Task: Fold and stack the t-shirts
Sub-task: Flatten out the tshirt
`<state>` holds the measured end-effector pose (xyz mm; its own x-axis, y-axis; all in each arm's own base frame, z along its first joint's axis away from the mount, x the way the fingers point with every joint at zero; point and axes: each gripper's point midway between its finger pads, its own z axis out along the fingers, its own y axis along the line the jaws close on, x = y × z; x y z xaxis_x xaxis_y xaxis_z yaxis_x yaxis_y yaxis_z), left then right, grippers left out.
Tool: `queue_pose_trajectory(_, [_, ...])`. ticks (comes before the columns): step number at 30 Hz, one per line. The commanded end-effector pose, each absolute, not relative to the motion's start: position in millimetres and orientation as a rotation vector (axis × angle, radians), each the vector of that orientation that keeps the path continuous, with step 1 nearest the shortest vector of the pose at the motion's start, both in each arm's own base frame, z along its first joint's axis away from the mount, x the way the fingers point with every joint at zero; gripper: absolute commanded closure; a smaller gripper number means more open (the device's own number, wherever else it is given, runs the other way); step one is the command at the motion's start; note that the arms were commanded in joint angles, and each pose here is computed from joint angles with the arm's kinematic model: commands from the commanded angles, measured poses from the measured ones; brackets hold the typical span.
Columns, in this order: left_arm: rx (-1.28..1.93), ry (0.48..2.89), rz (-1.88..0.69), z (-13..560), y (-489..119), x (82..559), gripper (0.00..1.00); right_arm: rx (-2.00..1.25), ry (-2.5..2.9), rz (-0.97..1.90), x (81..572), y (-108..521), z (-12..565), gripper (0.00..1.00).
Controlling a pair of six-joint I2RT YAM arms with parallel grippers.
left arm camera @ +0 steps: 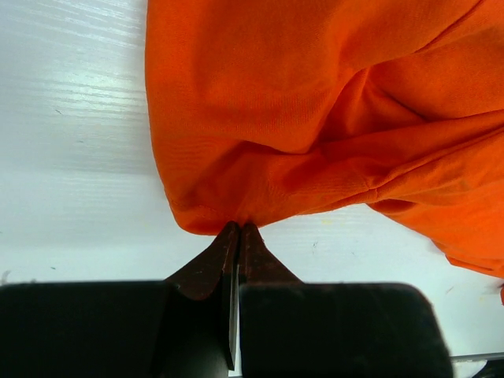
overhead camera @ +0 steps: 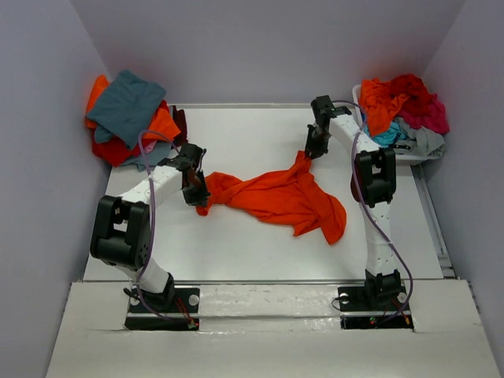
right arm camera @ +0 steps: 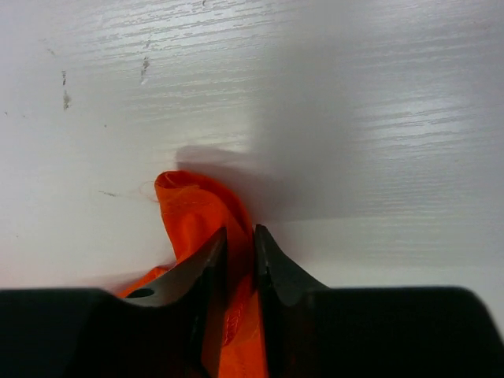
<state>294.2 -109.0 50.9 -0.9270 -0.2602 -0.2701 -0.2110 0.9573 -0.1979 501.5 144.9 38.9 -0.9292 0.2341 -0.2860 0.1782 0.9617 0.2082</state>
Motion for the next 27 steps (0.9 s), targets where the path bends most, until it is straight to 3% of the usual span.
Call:
queue_pose_trajectory(1, [-0.336,2.79,-0.26,64,-109,298,0.94,0.277,2.787,0.298,506,154,38,0.8])
queue_pose_trajectory(8, [-0.341,2.748,-0.266,77,-109,304,0.94,0.266,2.765,0.296,506,153,57,0.93])
queue_pose_trajectory(27, [-0.293,2.402,-0.107,193,-81,355,0.94,0.246,2.515,0.236,482,127,204,0.93])
